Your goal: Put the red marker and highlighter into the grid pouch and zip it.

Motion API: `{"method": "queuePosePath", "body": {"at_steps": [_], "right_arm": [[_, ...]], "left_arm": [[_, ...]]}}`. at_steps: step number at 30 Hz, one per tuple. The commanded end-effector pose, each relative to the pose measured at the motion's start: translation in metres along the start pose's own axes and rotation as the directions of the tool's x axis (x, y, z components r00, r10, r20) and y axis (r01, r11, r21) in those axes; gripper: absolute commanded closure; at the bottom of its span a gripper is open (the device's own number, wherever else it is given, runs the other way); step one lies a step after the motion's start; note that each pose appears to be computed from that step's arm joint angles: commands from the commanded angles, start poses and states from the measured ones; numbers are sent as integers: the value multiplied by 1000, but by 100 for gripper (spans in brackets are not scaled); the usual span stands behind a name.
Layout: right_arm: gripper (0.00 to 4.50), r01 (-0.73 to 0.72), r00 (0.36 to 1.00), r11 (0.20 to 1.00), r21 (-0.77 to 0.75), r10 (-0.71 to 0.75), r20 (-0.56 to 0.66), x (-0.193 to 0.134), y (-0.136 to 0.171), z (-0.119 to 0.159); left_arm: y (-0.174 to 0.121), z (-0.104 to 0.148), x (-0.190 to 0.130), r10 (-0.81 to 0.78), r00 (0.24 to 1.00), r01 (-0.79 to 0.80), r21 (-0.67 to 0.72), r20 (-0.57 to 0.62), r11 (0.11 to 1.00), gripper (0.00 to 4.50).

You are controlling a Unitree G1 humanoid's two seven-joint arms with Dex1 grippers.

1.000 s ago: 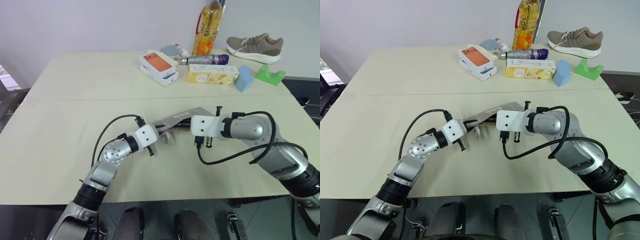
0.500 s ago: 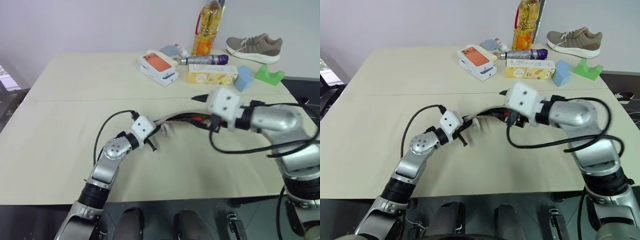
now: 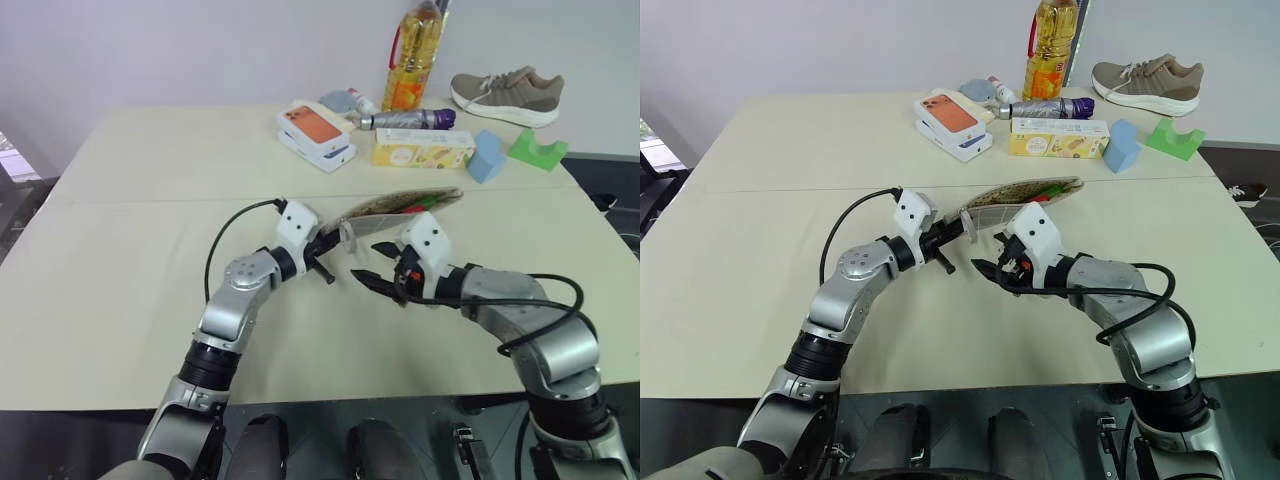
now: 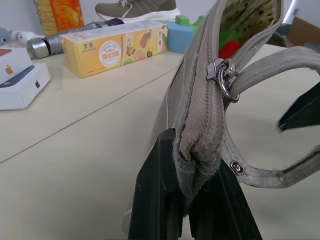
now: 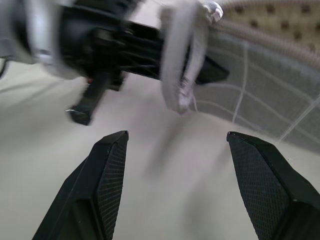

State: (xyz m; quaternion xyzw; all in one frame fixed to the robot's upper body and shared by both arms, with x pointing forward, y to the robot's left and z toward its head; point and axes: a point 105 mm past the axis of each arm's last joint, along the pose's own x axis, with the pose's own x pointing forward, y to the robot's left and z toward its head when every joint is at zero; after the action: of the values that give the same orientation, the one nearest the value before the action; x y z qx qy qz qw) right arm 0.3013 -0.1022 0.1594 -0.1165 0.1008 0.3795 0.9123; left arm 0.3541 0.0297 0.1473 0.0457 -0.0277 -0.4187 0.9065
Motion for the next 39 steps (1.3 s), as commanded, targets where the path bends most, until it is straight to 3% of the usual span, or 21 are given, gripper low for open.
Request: {"method": "queuePosePath", "body": {"at_steps": [1,2,5,10,15,19,24,30,31,34,39], "right_arm": [[125,28,997,999,39,-31,71,5,-1,16],[125,14,996,998,53,-19,85,7,2,18],[210,1,995,998,62,-7,100,11,6,22],[448,-18,993,998,68,10,116,10,8,26],[448,37,994,999,5,-37,99,-6,-12,29],[448,234,971,971,-55,-230,67,-39,-69,32],[448,387,922,916,-101,-388,11,-78,-116,26],[448,343,934,928,-141,-353,-51,-86,-113,10],[422,309,945,938,-157,-322,-62,-83,-106,6],[308,201,972,968,-150,-216,-90,-79,-87,-3],[46,149,982,982,-118,-161,-101,-81,-78,-21]], "left_arm": [[-7,14,2,-23,999,22,31,41,999,450],[-7,13,2,-23,999,22,31,40,999,450],[-8,13,2,-20,999,19,38,37,999,450],[-7,10,0,-6,1000,5,50,28,999,450],[4,4,-8,27,1000,-28,105,7,994,450],[21,-5,-27,55,998,-50,185,-21,981,450],[35,-20,-49,75,994,-54,246,-77,968,450],[42,-24,-61,89,993,-66,249,-82,966,450],[41,-26,-64,85,992,-64,215,-89,974,450],[40,-27,-72,76,993,-62,145,-91,988,352],[32,-37,-98,26,987,-21,36,-156,999,98]]}}
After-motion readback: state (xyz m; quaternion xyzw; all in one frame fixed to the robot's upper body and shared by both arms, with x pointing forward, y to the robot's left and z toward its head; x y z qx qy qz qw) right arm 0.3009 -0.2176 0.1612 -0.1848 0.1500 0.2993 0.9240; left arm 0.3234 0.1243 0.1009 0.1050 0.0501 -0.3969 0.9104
